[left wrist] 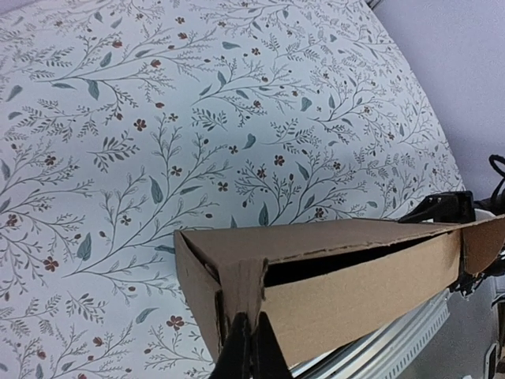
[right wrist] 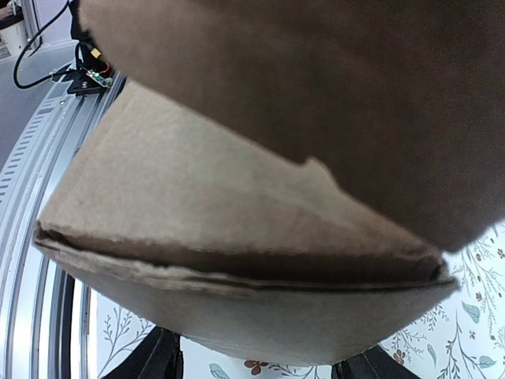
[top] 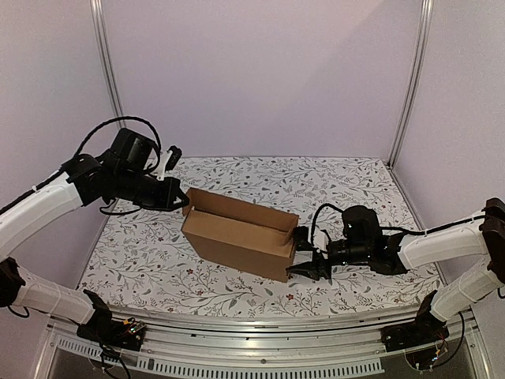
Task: Fold the paper box
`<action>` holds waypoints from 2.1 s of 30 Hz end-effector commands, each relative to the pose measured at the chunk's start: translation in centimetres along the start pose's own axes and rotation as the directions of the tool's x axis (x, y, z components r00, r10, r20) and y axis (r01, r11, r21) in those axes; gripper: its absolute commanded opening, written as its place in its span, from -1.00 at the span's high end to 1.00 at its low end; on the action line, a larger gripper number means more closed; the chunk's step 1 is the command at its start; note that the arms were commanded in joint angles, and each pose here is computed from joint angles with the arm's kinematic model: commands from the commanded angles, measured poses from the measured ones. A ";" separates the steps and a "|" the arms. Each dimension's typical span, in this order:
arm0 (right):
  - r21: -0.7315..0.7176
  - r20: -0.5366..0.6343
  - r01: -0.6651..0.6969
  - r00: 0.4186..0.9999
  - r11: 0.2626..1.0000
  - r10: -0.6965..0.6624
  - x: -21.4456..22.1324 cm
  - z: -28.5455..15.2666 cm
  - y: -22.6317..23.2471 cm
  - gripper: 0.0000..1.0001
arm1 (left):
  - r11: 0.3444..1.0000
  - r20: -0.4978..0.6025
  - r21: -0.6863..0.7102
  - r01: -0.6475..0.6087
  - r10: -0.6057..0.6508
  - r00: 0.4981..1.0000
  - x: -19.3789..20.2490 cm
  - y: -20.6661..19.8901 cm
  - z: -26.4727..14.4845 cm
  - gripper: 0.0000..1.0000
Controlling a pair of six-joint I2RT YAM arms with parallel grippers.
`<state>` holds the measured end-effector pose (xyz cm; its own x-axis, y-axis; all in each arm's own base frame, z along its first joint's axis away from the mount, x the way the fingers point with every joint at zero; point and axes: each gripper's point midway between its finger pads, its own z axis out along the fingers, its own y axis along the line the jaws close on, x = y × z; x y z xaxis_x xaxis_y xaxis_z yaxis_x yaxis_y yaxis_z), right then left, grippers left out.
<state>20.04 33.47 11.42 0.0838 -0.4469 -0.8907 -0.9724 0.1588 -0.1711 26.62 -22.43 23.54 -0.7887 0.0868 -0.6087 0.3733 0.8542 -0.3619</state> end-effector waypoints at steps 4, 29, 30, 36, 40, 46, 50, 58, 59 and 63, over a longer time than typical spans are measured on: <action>0.004 -0.069 -0.043 0.997 0.999 0.043 1.7 0.5 0.1 0.36 | 0.999 -0.041 -0.036 -0.021 0.019 0.999 3.2 1.3 0.4 1.00; 0.052 -0.043 -0.120 0.992 0.991 0.122 0.5 0.6 -1.8 0.35 | 0.997 -0.062 -0.080 0.013 -0.018 0.998 8.0 3.6 1.7 1.00; 0.054 -0.042 -0.128 0.991 0.990 0.131 0.5 0.6 -1.9 0.35 | 0.996 -0.066 -0.083 0.012 -0.018 0.998 8.3 3.7 1.9 1.00; 0.065 -0.035 -0.158 0.986 0.985 0.160 0.2 0.7 -2.4 0.35 | 0.990 -0.083 -0.140 -0.017 0.005 0.997 9.1 4.2 2.5 1.00; 0.069 -0.039 -0.167 0.985 0.984 0.170 0.4 0.9 -2.5 0.35 | 0.986 -0.089 -0.164 -0.039 0.025 0.996 9.2 4.2 2.7 1.00; 0.070 -0.045 -0.178 0.982 0.982 0.181 0.7 1.0 -2.5 0.35 | 0.979 -0.111 -0.193 -0.061 0.040 0.993 9.6 4.4 3.1 1.00; 0.075 -0.042 -0.180 0.982 0.981 0.184 0.6 0.9 -2.6 0.34 | 0.978 -0.114 -0.199 -0.067 0.044 0.992 9.7 4.3 3.3 0.99; 0.084 -0.023 -0.190 0.981 0.978 0.193 -0.1 0.5 -2.7 0.11 | 0.977 -0.082 -0.202 -0.074 0.059 0.995 8.4 3.8 2.9 0.91; 0.087 -0.018 -0.189 0.981 0.978 0.192 -0.2 0.4 -2.8 0.06 | 0.976 -0.076 -0.207 -0.075 0.060 0.995 8.3 3.8 2.8 0.91; 0.108 -0.006 -0.194 0.981 0.975 0.196 -0.5 -0.1 -3.0 -0.26 | 0.972 -0.072 -0.222 -0.072 0.057 0.996 8.0 4.0 2.9 0.93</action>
<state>21.26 33.96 11.46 -0.0646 -0.4314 -0.8999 -0.9699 0.2395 -0.0452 25.54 -20.85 18.75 -0.7160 0.0815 -0.6933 0.3143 0.9244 -0.2159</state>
